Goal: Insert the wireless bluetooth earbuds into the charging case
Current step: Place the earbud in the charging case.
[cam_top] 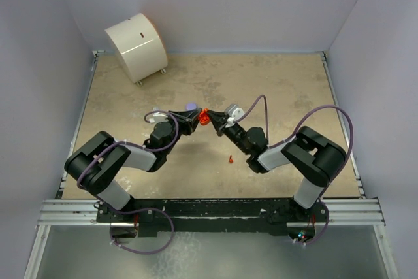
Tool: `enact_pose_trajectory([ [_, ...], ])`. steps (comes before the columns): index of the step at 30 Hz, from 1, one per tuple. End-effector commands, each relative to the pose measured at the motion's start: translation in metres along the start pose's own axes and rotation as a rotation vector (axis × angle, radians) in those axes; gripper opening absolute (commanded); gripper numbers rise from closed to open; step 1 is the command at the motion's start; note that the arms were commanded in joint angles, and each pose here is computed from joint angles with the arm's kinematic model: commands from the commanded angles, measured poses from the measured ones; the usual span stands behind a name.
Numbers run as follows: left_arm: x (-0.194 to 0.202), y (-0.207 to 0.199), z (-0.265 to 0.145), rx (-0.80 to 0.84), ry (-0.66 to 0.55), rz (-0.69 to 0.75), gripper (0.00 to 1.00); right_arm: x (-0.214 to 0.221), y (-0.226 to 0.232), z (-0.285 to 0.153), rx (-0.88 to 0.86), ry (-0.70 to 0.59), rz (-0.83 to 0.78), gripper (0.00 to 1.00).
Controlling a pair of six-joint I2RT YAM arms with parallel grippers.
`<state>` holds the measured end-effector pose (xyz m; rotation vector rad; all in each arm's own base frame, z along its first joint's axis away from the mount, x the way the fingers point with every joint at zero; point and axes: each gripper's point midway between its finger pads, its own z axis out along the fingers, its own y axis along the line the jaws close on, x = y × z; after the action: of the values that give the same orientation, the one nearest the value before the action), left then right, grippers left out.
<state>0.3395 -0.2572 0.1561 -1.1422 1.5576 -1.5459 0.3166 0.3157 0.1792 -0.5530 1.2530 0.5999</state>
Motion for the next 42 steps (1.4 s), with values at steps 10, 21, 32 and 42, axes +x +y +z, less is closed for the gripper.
enact_pose_trajectory([
  [10, -0.018, -0.038, 0.004, 0.105, -0.045, -0.042, 0.0, -0.231, -0.014, -0.034, -0.006, -0.933, -0.071, 0.0],
  [21, -0.042, -0.076, 0.011, 0.155, -0.09, -0.022, 0.0, -0.234, -0.014, -0.019, -0.065, -0.972, -0.129, 0.0],
  [32, -0.041, -0.079, 0.012, 0.158, -0.084, -0.021, 0.0, -0.234, -0.012, -0.014, -0.099, -0.984, -0.123, 0.0],
  [42, -0.04, -0.083, 0.017, 0.167, -0.078, -0.024, 0.0, -0.236, -0.009, -0.014, -0.123, -0.989, -0.114, 0.0],
])
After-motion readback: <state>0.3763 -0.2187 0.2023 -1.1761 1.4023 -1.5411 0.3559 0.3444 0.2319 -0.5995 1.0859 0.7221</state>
